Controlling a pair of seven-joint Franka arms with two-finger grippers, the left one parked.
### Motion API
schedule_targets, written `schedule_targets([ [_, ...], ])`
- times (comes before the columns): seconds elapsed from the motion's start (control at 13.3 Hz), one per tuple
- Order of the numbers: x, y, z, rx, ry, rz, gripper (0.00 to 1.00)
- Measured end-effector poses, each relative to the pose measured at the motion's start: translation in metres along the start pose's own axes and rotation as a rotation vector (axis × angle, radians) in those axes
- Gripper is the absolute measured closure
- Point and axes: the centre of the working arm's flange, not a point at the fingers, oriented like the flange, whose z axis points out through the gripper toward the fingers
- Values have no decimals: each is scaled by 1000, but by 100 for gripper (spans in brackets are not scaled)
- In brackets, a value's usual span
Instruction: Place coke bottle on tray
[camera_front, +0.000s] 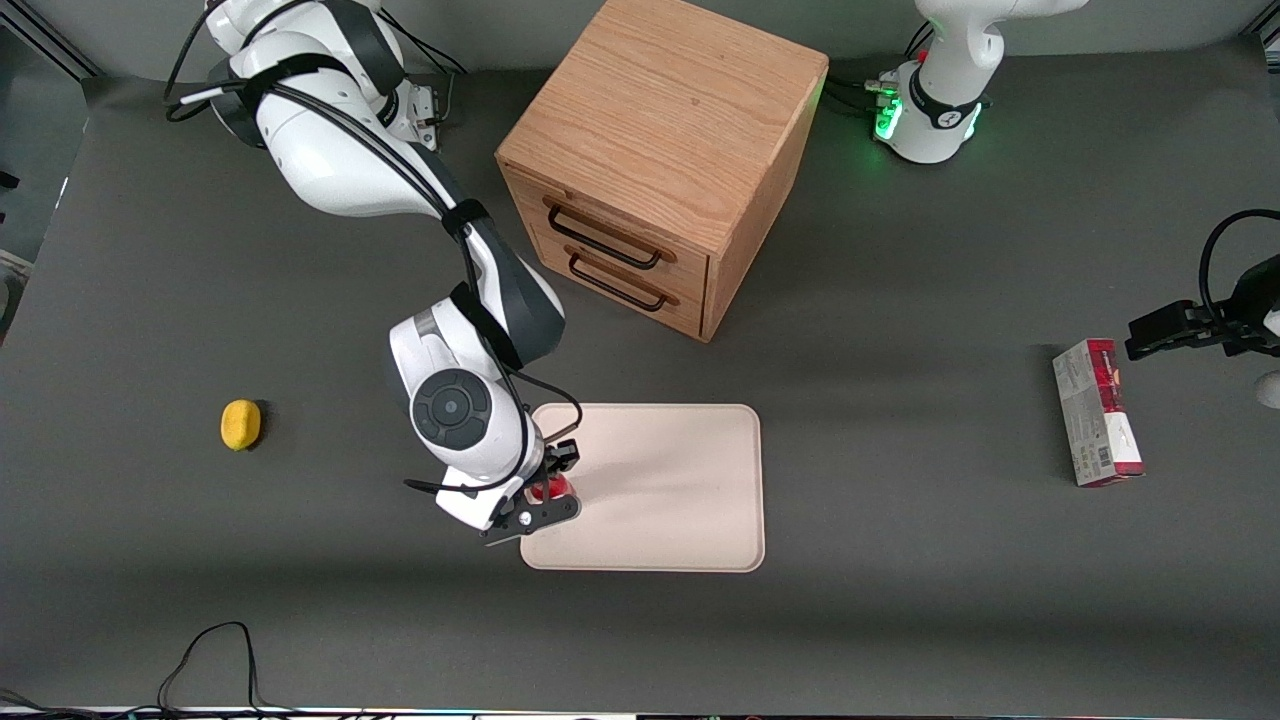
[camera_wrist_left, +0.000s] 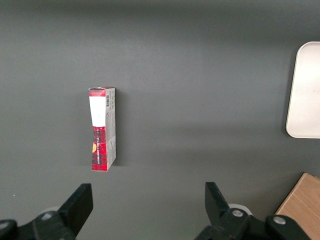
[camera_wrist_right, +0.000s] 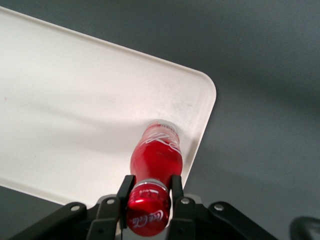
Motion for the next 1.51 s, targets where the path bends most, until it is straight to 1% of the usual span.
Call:
schedule_targets([
  [0.3,2,3,-2,1,10,5,66],
  [0.68,3,8,3,1,8,10,66],
  [0.75,4,9,5,2,14,12,66],
  [0.83,5,9,5,3,19,12,60],
  [0.98,6,10,5,4,23,13,43],
  [1.13,8,12,-7,4,43,17,20],
  [1.21,7,13,-24,3,47,18,9],
  [1.28,3,13,-49,0,38,21,0],
  [1.36,-4,13,-80,-2,32,33,0],
  [1.51,-29,15,-145,-14,-4,65,0],
])
